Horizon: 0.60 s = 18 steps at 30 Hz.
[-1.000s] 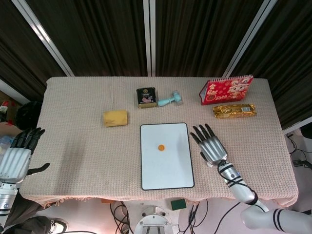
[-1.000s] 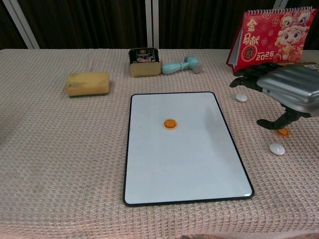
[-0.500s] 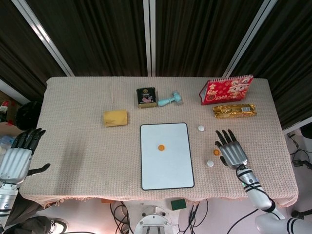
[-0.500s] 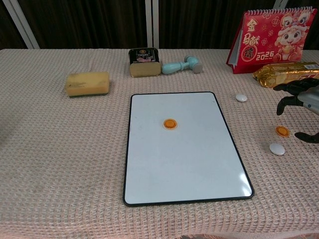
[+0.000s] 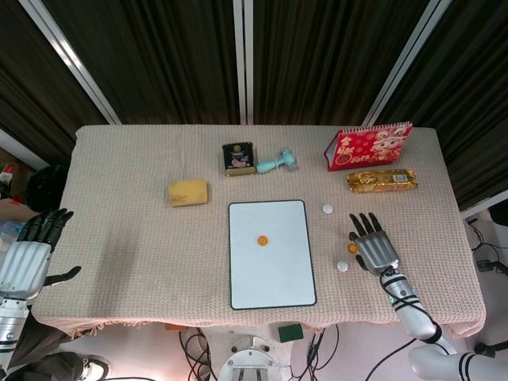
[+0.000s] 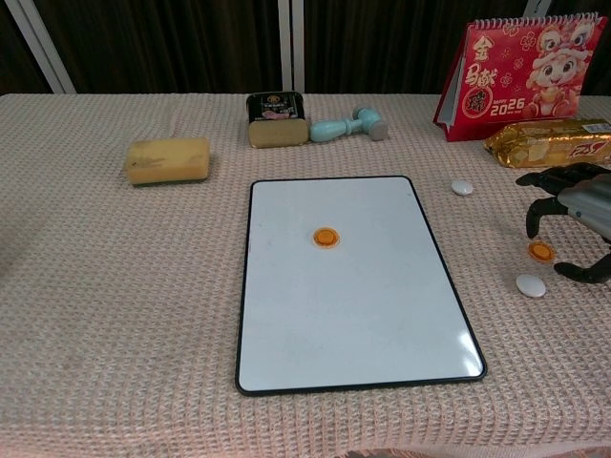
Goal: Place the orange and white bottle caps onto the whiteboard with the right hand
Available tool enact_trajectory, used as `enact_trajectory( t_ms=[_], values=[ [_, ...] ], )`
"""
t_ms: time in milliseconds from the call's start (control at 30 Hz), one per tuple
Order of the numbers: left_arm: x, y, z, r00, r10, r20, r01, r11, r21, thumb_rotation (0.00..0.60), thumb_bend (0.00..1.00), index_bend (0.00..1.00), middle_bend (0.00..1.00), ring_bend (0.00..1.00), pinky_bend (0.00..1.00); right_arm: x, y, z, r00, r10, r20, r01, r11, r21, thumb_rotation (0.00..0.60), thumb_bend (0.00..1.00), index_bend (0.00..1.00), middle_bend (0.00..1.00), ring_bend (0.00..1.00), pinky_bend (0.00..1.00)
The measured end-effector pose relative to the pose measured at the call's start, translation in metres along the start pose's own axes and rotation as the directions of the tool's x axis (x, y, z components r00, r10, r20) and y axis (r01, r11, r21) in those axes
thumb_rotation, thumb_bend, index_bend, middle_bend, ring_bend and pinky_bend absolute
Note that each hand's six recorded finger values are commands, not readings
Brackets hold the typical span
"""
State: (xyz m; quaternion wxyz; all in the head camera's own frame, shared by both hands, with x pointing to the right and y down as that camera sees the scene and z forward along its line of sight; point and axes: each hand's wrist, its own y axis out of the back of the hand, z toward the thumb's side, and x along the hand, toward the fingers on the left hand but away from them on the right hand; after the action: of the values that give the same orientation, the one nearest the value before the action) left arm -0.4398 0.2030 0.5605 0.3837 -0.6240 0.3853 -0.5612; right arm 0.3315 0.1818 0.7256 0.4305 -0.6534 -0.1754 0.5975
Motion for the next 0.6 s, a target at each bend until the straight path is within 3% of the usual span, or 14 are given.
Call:
enact_trajectory(
  t_ms=[600],
  values=[
    [0.0,-0.001,-0.001,1.0,-0.006,-0.002,0.006,1.0,0.0,0.573,0.08,0.09,0.07,0.0,0.11,-0.004,0.01,0.008,0.999,-0.047,-0.007,0.047,0.998,-0.031,0.6,0.39,0.53,0.02,0.0,0.0]
  ],
)
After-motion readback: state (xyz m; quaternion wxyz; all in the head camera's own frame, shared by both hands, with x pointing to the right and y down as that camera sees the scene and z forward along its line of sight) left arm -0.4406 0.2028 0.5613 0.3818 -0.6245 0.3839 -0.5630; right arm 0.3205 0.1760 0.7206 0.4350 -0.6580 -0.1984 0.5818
